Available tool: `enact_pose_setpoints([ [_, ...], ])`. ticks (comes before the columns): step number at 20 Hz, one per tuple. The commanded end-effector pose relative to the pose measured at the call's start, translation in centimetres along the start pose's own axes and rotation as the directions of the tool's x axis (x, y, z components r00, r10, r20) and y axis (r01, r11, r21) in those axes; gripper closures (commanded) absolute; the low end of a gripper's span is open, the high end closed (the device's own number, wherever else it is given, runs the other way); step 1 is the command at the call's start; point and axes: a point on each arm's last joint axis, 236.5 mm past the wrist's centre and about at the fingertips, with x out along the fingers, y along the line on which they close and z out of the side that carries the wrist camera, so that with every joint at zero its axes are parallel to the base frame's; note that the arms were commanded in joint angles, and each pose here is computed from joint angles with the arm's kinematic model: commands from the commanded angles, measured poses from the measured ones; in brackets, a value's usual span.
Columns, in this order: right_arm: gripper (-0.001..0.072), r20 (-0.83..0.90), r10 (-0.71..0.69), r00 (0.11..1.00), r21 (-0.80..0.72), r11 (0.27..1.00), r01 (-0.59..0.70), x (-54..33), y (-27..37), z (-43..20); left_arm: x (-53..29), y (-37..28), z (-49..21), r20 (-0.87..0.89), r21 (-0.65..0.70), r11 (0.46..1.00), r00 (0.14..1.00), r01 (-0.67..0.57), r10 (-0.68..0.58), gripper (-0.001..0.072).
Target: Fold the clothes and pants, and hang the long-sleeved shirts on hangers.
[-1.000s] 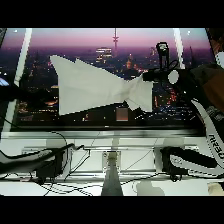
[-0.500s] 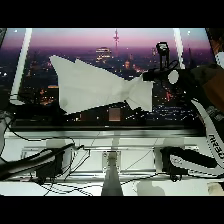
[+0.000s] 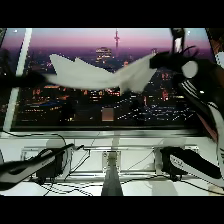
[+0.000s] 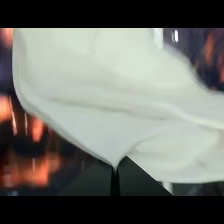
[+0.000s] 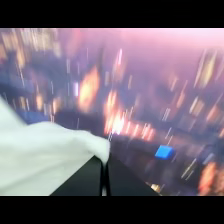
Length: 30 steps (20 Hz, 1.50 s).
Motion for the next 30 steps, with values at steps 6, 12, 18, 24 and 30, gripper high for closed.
enact_pose_setpoints([
  [6,0.07,0.592,-0.075,0.802,-0.047,0.991,0.128,-26.6,-0.4,17.1,-30.4,-16.3,17.9,0.854,0.237,0.893,0.52,-0.383,-0.003,0.0687],
  [12,0.07,0.769,-0.024,0.639,-0.022,0.998,0.063,-39.4,1.8,18.1,-38.8,-22.0,15.0,0.949,0.211,0.849,0.311,-0.484,-0.059,0.0687],
  [18,0.0701,0.584,-0.015,0.811,-0.009,1.0,0.026,-32.8,1.7,15.2,-30.4,-16.6,14.4,0.802,0.24,0.876,0.594,-0.419,0.064,0.069],
  [24,0.0702,-0.03,0.013,0.999,0.016,1.0,-0.013,-8.2,0.4,5.8,-6.7,-4.2,9.6,0.159,0.222,0.966,0.983,-0.13,0.096,0.069],
  [30,0.0701,-0.338,0.036,0.941,0.097,0.995,-0.003,10.5,-0.6,-5.5,13.4,3.9,4.8,-0.072,0.15,0.981,0.988,-0.125,0.137,0.0689],
])
